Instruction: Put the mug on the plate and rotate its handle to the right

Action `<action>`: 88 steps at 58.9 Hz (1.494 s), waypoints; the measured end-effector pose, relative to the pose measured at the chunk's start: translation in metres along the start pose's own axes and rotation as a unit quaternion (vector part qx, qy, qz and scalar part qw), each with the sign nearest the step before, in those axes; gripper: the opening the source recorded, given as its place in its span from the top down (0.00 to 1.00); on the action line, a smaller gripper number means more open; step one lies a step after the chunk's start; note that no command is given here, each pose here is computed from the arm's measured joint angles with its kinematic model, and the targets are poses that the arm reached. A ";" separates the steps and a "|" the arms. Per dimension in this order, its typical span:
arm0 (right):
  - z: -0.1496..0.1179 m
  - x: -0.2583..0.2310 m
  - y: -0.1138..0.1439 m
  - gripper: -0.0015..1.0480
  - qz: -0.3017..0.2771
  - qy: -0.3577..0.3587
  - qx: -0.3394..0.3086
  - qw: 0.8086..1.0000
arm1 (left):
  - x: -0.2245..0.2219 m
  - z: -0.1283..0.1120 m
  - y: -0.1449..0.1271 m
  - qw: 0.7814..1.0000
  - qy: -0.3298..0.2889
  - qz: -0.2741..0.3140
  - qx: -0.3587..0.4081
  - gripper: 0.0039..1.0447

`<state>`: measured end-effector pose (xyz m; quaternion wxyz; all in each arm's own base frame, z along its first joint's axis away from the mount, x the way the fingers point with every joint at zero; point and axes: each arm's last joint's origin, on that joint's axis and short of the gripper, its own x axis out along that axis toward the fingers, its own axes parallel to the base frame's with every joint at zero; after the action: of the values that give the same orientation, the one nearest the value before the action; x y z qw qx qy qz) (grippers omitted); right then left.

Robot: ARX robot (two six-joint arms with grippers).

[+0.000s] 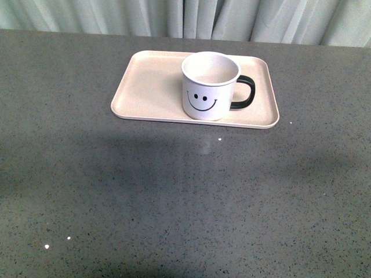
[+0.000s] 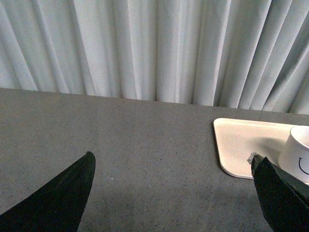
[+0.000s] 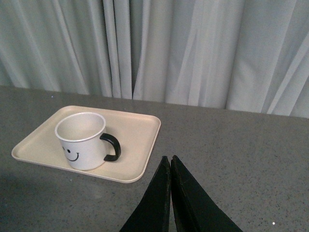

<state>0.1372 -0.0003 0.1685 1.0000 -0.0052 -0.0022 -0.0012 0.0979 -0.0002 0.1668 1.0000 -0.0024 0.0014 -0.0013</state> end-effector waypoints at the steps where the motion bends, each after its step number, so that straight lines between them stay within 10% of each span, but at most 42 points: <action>1: 0.000 -0.001 0.000 0.98 0.000 -0.001 0.000 1.000 | 0.000 0.000 0.000 1.000 0.000 0.000 0.000 0.09; 75: 0.001 -0.040 0.000 0.98 0.000 -0.006 0.000 1.000 | 0.000 0.000 0.000 1.000 0.000 0.000 0.000 0.09; 88: 0.002 -0.040 0.000 0.61 0.000 -0.006 0.000 1.000 | 0.000 0.000 0.000 1.000 0.000 0.000 0.000 0.09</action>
<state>0.0969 -0.0002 0.1699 1.0000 -0.0053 -0.0083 -0.0014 0.0979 -0.0002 0.1668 1.0000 -0.0024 0.0014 -0.0013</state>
